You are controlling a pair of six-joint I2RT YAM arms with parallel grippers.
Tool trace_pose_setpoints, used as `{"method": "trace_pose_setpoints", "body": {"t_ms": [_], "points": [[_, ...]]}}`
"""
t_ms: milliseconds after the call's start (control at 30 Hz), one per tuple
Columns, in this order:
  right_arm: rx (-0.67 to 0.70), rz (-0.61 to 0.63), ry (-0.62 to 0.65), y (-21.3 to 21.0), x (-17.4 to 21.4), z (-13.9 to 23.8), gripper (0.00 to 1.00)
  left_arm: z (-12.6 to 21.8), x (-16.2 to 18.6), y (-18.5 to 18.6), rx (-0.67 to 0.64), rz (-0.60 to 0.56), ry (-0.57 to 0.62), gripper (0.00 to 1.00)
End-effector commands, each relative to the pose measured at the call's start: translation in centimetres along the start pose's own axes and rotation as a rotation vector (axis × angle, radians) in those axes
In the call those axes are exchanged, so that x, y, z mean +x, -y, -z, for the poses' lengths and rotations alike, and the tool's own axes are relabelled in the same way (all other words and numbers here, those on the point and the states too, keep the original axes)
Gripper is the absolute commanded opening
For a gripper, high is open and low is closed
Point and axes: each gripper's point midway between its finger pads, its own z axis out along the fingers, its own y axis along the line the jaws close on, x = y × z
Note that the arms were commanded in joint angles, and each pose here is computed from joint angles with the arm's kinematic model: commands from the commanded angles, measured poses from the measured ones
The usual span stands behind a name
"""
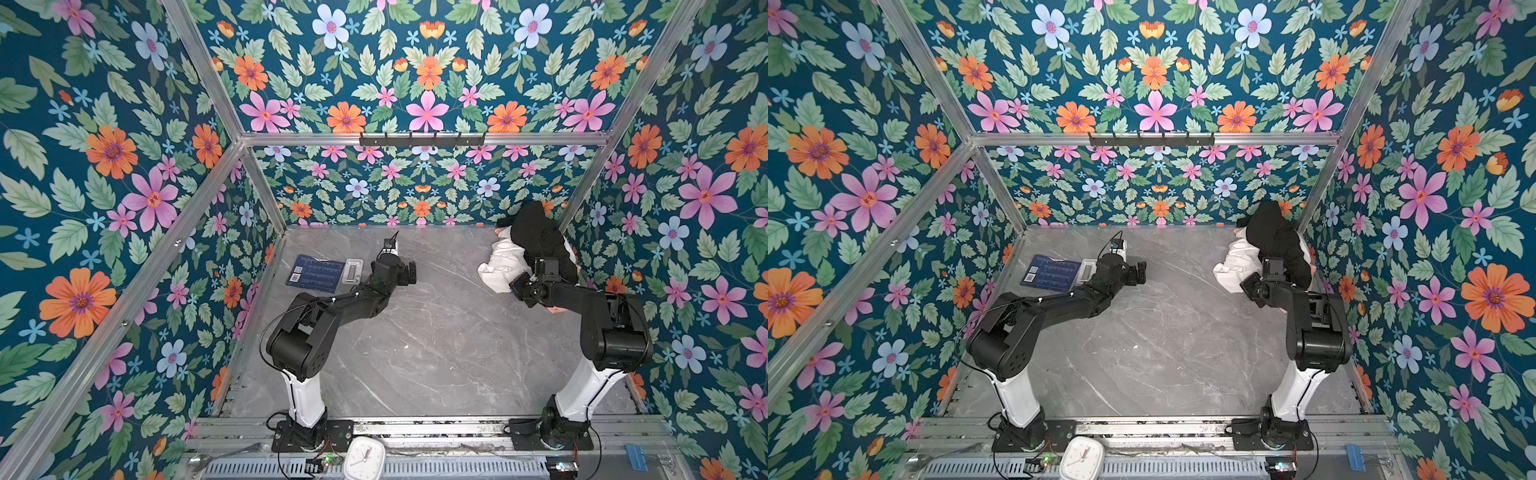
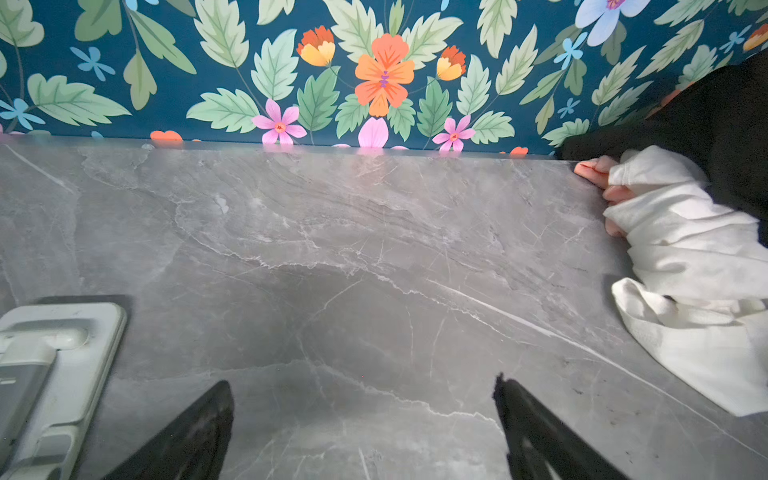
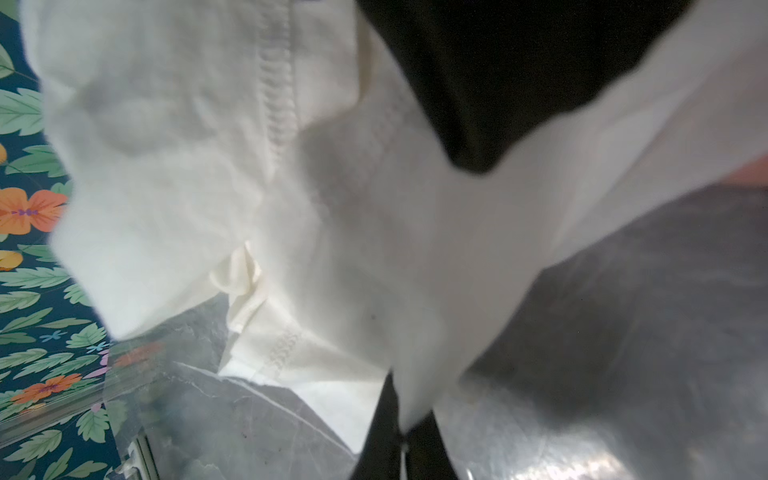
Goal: Pick out a specific cloth from the pile
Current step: 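Grasp the white shirt in the pile with the right gripper while the left arm approaches, then lift the white shirt with the right gripper while the left gripper reaches toward it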
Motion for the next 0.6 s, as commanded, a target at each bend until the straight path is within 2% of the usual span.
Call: {"method": "trace_pose_setpoints", "body": {"t_ms": [0,133,200,333,567], "points": [[-0.055,0.039,0.035,-1.6,-1.0,0.8,0.00,0.0,-0.3,-0.1,-0.012,0.003,0.012,1.00],[-0.100,0.065,0.053,-2.8,-1.1,2.1,0.00,0.1,0.0,0.2,-0.006,0.001,0.002,1.00],[-0.181,0.076,0.061,-4.0,-1.0,2.4,0.00,0.1,0.2,0.4,-0.008,-0.004,0.004,1.00],[-0.252,0.093,0.086,-5.1,-0.9,3.1,0.00,0.0,0.3,1.1,0.002,-0.008,0.005,1.00],[-0.293,0.195,0.188,-7.6,-2.6,6.7,0.00,0.1,0.1,1.8,0.018,-0.013,0.008,1.00]]}}
